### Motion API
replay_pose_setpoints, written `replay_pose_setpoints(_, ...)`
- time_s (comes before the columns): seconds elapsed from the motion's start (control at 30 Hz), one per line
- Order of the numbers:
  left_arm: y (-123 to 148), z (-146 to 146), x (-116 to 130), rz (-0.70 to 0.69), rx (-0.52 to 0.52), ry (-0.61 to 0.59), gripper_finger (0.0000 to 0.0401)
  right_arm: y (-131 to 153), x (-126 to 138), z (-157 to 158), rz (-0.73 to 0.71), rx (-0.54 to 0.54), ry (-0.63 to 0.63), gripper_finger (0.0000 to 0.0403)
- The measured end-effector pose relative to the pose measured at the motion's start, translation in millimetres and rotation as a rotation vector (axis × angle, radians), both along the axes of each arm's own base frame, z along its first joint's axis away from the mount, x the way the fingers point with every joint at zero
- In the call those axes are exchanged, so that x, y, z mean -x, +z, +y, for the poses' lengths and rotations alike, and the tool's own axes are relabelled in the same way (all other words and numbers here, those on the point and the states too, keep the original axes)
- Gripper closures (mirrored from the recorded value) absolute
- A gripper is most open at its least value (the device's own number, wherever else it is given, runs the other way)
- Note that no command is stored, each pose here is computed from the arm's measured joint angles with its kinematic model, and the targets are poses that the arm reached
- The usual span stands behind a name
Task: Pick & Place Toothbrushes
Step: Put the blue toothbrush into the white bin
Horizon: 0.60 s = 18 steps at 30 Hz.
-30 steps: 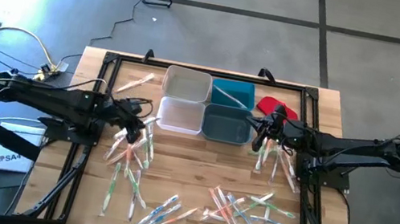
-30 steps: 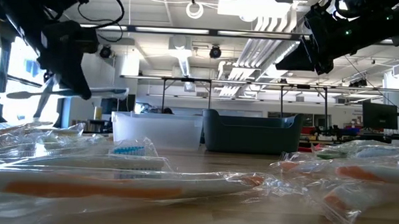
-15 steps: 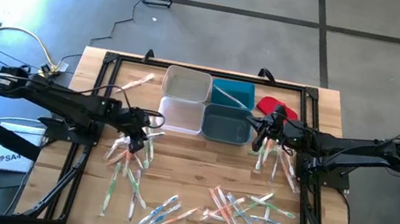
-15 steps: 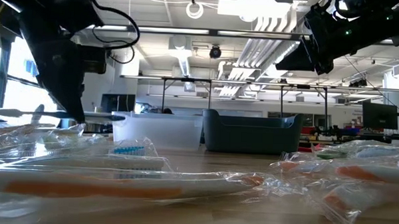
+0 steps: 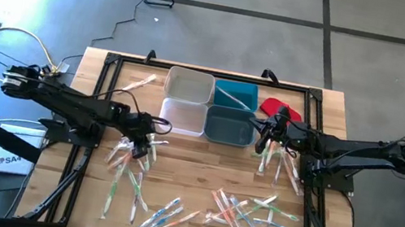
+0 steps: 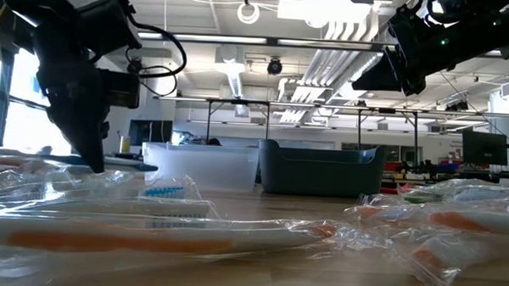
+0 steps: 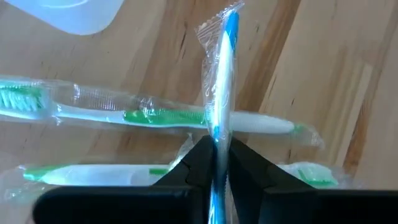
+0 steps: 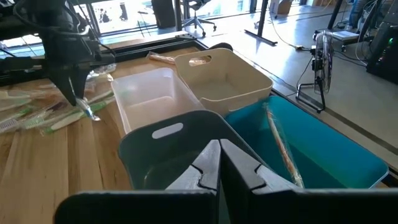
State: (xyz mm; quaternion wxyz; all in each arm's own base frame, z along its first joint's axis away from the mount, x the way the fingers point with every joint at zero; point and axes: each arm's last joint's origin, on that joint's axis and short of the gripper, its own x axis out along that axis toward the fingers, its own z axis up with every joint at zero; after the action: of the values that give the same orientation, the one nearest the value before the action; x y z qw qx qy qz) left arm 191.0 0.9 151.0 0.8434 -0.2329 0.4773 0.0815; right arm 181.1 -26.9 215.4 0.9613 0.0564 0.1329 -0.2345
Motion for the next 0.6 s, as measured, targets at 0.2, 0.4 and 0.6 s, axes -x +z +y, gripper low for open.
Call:
replay_pose_setpoints(0.2,2,0,-3,-0.037,-0.009,0.005,0.0293,0,0,0,0.001,0.0,0.0,0.04)
replay_pose_setpoints(0.4,5,1,-7,-0.087,-0.042,-0.008,0.0256,0,0,0,0.001,0.0,0.0,0.04)
replay_pose_setpoints(0.6,8,1,-11,-0.144,-0.099,-0.072,0.0255,0,0,0,0.001,0.0,0.0,0.0401)
